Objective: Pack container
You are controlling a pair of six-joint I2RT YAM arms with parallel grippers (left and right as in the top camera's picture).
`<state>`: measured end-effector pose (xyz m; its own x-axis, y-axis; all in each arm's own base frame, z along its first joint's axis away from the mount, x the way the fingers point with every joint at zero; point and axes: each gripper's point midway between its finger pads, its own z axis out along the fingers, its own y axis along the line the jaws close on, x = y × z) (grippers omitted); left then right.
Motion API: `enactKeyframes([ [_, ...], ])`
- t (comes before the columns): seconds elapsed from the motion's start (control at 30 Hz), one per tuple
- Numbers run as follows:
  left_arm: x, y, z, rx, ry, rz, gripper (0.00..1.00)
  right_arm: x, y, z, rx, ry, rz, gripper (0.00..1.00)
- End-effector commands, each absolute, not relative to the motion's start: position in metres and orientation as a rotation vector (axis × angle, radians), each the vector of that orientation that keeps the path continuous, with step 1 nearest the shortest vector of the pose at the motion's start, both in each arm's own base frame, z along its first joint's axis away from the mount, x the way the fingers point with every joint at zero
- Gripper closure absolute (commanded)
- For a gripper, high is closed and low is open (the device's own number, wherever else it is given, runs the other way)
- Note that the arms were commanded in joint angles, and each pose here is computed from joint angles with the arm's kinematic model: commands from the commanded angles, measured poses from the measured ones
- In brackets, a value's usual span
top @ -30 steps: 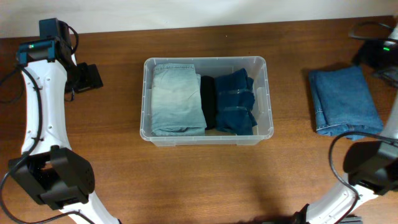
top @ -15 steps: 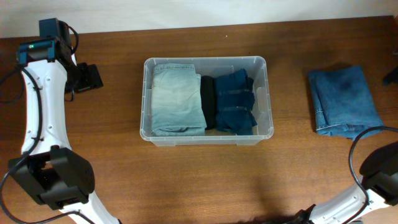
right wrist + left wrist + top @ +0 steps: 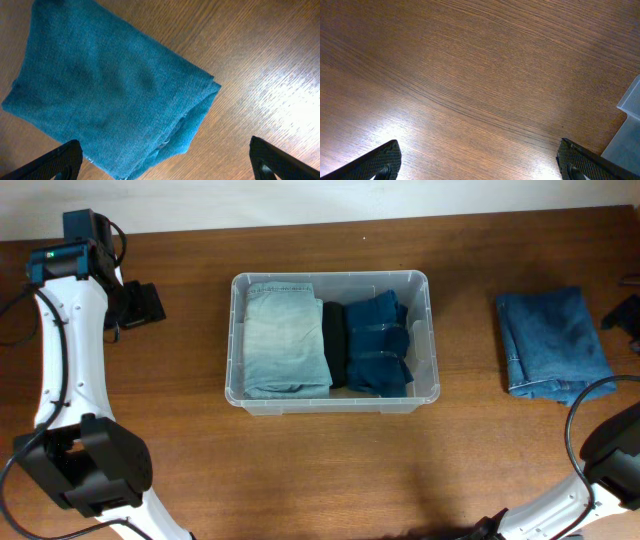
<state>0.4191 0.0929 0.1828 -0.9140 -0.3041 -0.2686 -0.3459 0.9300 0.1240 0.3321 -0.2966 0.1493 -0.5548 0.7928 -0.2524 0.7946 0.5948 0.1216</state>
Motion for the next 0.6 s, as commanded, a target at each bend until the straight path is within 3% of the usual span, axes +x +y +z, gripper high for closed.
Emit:
enactKeyframes([
  [0.0, 0.4194, 0.0930, 0.1971, -0.479, 2.805, 0.254, 0.01, 0.3321, -0.2982, 0.1443, 1.291, 2.557, -0.009, 0.01],
  [0.3, 0.4193, 0.0933, 0.1971, -0.480, 2.805, 0.254, 0.01, 0.3325, -0.2981, 0.1444, 1.268, 2.566, -0.010, 0.00],
  [0.57, 0.4193, 0.0933, 0.1971, -0.480, 2.805, 0.254, 0.01, 0.3319, -0.2976, 0.1442, 1.270, 2.569, -0.009, 0.06],
])
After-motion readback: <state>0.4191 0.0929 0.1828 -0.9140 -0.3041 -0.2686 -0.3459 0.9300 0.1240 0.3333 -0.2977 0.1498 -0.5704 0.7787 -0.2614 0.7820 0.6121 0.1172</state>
